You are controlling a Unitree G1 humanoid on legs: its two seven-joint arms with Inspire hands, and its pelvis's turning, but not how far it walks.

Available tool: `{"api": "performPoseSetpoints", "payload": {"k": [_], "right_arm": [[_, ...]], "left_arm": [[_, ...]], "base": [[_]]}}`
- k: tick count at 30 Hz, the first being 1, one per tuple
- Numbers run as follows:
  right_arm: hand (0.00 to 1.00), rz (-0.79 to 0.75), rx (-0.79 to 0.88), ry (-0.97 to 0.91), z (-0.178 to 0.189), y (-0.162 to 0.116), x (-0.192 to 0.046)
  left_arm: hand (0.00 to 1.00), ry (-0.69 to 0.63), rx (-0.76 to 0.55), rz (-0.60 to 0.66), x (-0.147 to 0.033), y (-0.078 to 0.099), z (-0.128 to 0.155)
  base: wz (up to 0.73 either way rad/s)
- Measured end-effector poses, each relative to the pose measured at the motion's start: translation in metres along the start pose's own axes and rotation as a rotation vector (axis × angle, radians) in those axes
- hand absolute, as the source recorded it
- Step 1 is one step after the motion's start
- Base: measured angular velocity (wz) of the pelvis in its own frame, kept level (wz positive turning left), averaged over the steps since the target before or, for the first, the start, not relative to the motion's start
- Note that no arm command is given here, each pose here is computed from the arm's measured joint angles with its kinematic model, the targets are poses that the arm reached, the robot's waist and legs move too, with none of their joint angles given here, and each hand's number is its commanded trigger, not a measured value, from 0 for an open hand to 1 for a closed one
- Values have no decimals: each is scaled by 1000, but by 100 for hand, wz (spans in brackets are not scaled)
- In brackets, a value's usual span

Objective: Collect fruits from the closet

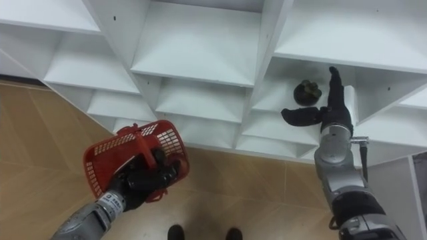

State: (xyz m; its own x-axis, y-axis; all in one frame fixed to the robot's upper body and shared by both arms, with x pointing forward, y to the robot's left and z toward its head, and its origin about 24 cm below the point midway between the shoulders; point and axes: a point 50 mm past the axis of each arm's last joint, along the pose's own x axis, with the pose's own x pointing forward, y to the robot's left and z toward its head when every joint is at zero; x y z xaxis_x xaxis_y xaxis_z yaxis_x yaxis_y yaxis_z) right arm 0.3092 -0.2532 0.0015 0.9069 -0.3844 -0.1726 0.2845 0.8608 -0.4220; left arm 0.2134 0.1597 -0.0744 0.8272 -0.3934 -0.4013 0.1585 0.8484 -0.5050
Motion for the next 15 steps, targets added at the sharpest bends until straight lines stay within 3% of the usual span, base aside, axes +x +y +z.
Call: {"api": "performPoseSetpoints", "payload": {"k": [15], "right_arm": [[0,74,8,26,5,3,5]], "left_arm": [[100,14,39,-21,3,-1,5]], "base": [[1]]}}
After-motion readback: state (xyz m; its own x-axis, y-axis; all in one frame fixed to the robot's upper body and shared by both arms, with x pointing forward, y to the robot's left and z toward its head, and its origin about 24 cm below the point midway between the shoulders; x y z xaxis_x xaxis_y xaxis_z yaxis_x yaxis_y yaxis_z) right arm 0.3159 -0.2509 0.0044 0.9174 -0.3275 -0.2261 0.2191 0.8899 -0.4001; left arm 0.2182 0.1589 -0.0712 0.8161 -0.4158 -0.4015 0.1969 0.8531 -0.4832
